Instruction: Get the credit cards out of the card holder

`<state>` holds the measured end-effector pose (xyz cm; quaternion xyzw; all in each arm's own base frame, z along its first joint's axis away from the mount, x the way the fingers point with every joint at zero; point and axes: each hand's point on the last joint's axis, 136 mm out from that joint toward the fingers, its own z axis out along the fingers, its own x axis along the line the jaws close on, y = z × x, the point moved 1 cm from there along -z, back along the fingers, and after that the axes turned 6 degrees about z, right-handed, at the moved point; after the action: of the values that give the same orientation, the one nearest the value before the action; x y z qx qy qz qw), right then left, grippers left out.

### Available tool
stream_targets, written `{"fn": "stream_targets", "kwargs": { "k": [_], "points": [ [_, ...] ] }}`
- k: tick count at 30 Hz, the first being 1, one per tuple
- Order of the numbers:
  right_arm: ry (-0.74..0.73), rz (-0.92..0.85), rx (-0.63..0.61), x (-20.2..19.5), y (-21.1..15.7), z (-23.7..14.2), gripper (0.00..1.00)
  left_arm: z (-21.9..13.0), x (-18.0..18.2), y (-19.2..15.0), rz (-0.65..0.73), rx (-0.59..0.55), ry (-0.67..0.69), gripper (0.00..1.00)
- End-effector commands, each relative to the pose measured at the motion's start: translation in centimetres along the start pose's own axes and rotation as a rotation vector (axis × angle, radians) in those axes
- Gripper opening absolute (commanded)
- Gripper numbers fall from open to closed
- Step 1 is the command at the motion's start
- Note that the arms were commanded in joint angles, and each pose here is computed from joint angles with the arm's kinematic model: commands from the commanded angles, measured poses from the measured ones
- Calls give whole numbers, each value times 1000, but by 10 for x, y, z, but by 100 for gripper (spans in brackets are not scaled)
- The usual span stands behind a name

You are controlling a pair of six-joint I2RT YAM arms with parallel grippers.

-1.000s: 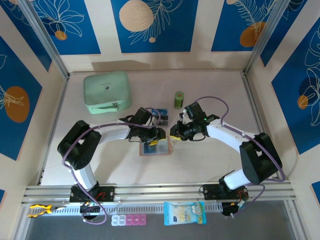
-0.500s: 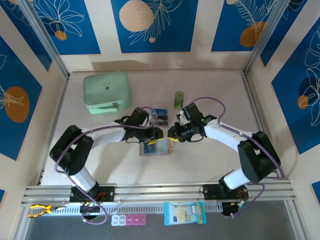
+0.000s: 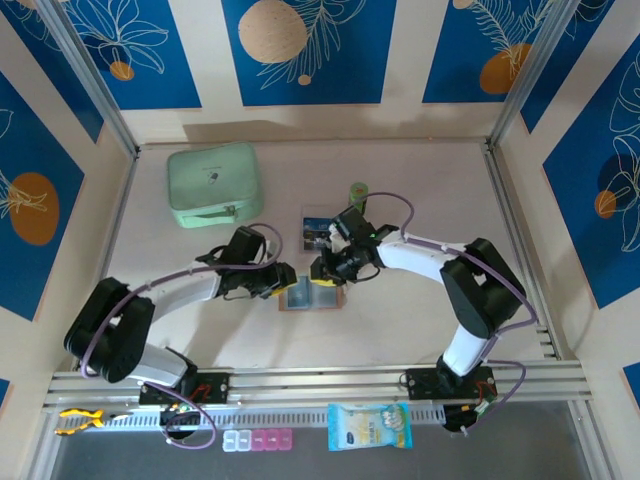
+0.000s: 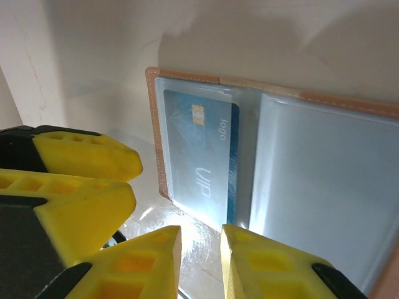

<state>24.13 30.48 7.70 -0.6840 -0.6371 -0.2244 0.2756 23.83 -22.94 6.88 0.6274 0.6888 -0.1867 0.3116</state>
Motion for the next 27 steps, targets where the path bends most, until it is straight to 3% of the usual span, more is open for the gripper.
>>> {"fn": "stream_targets", "kwargs": {
  "k": [1, 8, 13, 27],
  "points": [
    [18, -9, 36, 11, -1, 9, 25, -4, 11, -3, -31, -6, 8, 40],
    [-10, 1, 49, 3, -3, 22, 23, 4, 15, -1, -46, 3, -11, 20],
    [-19, 5, 53, -2, -4, 25, 21, 10, 16, 1, -48, 12, -14, 11],
    [-20, 12, 80, -4, -1, 35, 21, 21, 36, -7, -56, 57, 49, 4]
  ]
}}
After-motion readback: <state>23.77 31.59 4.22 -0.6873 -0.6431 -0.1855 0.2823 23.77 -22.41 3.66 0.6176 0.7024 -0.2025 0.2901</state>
